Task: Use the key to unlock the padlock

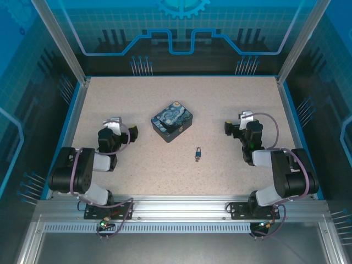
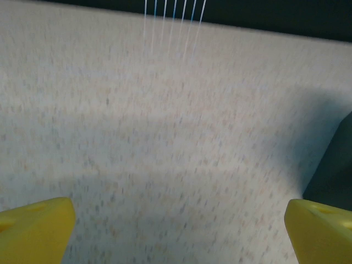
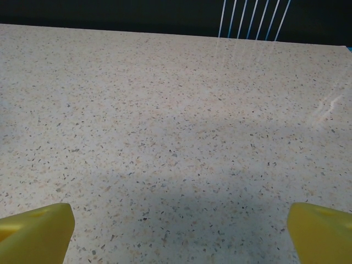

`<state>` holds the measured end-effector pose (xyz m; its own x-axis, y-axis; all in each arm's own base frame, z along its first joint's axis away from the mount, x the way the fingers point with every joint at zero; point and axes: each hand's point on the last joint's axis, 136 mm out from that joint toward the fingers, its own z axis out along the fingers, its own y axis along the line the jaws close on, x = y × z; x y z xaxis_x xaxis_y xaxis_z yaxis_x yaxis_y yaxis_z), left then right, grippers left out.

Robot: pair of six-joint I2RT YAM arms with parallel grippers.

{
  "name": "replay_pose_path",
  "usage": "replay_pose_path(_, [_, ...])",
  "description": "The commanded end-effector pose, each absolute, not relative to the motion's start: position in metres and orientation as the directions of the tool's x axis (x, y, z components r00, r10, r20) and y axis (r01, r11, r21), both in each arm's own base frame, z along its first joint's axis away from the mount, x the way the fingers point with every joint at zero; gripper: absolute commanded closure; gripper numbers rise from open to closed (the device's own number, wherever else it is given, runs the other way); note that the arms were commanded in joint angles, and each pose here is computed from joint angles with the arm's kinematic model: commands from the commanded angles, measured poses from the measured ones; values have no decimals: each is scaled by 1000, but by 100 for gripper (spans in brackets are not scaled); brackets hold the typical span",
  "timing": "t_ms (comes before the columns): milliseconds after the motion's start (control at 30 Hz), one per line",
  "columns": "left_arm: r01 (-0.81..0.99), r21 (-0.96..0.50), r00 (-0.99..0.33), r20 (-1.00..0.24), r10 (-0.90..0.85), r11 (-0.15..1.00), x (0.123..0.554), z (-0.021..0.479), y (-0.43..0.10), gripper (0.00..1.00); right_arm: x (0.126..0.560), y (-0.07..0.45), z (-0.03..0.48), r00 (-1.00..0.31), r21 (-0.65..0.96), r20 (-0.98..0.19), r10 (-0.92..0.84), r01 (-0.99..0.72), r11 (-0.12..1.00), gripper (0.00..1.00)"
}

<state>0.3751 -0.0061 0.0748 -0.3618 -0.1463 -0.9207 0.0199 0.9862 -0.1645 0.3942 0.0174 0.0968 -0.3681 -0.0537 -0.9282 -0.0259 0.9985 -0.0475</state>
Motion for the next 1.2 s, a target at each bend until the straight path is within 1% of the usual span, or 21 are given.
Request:
replay_pose_path(0, [63,-139,-257,-959,-118,988,385,101,-7,1,396,15,95,-376,-70,-924,-71,-17,997,0])
replay_pose_path(100, [41,-135,-344,-932,-113,990,398,94,-6,1,396,15,96,-375,-69,-924,-70,-16,997,0])
replay_pose_path(1167, [33,-125,-335,-936,-107,992,398,95,-6,1,396,18,95,-378,-81,-922,-85,-27,996,0])
